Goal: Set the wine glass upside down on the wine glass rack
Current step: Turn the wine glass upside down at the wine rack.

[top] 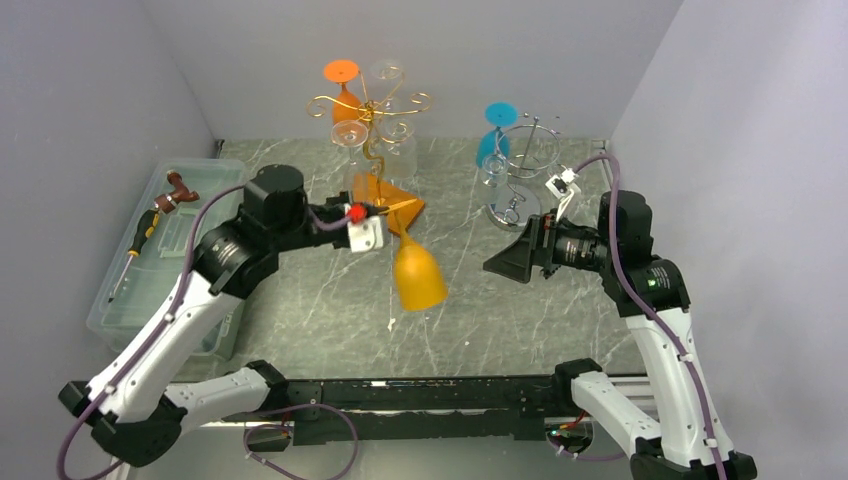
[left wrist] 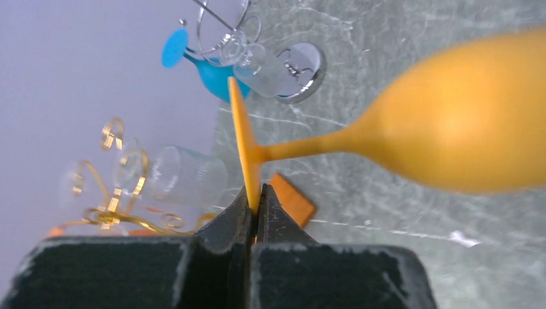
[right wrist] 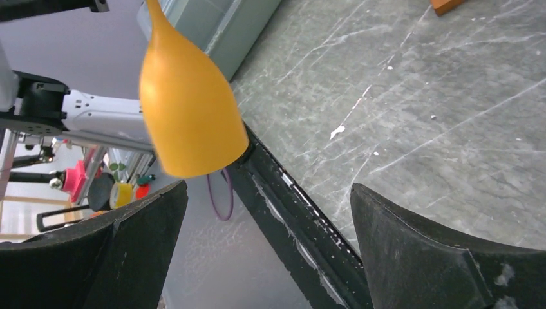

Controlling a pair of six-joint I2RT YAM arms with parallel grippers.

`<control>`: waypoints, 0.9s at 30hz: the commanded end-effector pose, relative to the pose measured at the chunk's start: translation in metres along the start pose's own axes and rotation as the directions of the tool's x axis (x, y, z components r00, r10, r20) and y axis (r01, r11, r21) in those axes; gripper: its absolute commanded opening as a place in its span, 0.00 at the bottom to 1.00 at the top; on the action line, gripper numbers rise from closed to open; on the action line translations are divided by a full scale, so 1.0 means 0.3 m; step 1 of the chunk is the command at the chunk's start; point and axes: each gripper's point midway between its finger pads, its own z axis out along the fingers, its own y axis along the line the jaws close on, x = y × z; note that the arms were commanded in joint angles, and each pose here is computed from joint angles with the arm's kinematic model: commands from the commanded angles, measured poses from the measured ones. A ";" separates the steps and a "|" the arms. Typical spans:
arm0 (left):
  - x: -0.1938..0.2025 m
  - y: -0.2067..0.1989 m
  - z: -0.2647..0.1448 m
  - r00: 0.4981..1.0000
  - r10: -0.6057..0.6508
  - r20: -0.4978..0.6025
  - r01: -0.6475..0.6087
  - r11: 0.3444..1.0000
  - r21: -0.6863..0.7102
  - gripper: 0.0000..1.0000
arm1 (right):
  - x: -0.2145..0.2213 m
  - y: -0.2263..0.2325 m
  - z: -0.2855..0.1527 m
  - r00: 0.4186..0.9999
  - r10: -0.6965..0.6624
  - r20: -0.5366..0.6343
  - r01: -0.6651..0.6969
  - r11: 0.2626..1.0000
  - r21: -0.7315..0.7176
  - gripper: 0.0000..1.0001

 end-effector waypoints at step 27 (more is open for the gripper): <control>-0.040 -0.185 -0.034 0.105 0.989 0.106 -0.970 0.126 -0.209 0.00 | -0.159 0.254 0.403 0.972 0.228 -0.061 -0.234 0.897 -0.376 0.67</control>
